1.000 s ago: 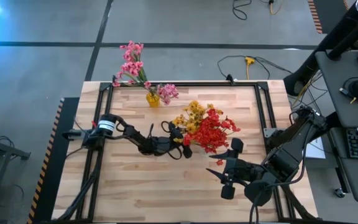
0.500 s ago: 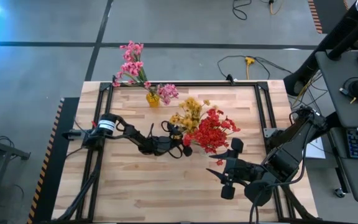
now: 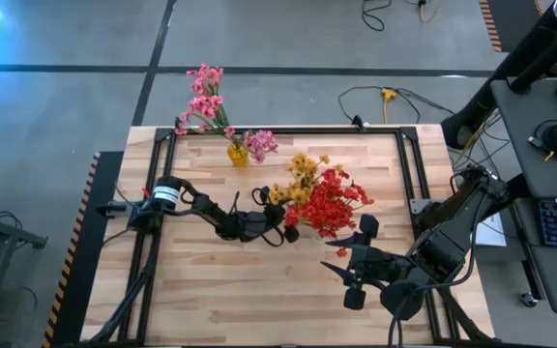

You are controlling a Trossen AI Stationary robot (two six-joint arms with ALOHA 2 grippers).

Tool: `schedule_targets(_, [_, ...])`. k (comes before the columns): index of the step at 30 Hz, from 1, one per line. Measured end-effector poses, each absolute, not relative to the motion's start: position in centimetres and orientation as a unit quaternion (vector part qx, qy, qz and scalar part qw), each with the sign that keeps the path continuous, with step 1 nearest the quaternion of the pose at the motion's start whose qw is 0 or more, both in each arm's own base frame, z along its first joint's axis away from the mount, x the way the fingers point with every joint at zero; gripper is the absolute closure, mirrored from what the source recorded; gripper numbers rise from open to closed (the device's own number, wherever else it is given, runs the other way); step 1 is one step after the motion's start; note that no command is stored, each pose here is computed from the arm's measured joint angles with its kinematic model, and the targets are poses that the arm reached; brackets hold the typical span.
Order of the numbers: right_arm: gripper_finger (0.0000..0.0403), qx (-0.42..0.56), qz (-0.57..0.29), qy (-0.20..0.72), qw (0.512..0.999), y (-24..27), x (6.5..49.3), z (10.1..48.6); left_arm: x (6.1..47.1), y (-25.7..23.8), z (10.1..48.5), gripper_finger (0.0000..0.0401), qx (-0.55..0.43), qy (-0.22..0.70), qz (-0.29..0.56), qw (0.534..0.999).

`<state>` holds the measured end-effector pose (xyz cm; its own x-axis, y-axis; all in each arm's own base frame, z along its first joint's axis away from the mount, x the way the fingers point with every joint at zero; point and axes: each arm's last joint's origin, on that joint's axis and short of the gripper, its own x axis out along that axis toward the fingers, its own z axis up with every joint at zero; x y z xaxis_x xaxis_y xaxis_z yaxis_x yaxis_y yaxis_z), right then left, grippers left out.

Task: Sort flowers into vase by color
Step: Adjust the violet vase

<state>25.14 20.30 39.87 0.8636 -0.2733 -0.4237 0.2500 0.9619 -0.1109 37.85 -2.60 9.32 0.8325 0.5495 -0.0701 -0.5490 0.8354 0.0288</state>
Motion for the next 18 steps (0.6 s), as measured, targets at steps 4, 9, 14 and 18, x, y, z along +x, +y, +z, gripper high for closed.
schedule_targets(4, [0.0211, -0.026, -0.136, 0.223, 0.965, 20.31, 25.13, 39.86, 37.76, -2.42, 9.25, 0.0217, 0.023, 0.047, 0.312, 0.949])
schedule_targets(9, [0.0211, -0.026, -0.136, 0.223, 0.965, 20.31, 25.14, 39.86, 37.71, -2.33, 9.23, 0.0217, 0.031, 0.05, 0.32, 0.946])
schedule_targets(14, [0.0211, -0.027, -0.135, 0.224, 0.965, 20.3, 25.14, 39.86, 37.69, -2.24, 9.15, 0.0217, 0.033, 0.054, 0.325, 0.944])
schedule_targets(18, [0.0211, -0.027, -0.136, 0.224, 0.965, 20.31, 25.14, 39.85, 37.67, -2.4, 9.14, 0.0217, 0.032, 0.054, 0.323, 0.944])
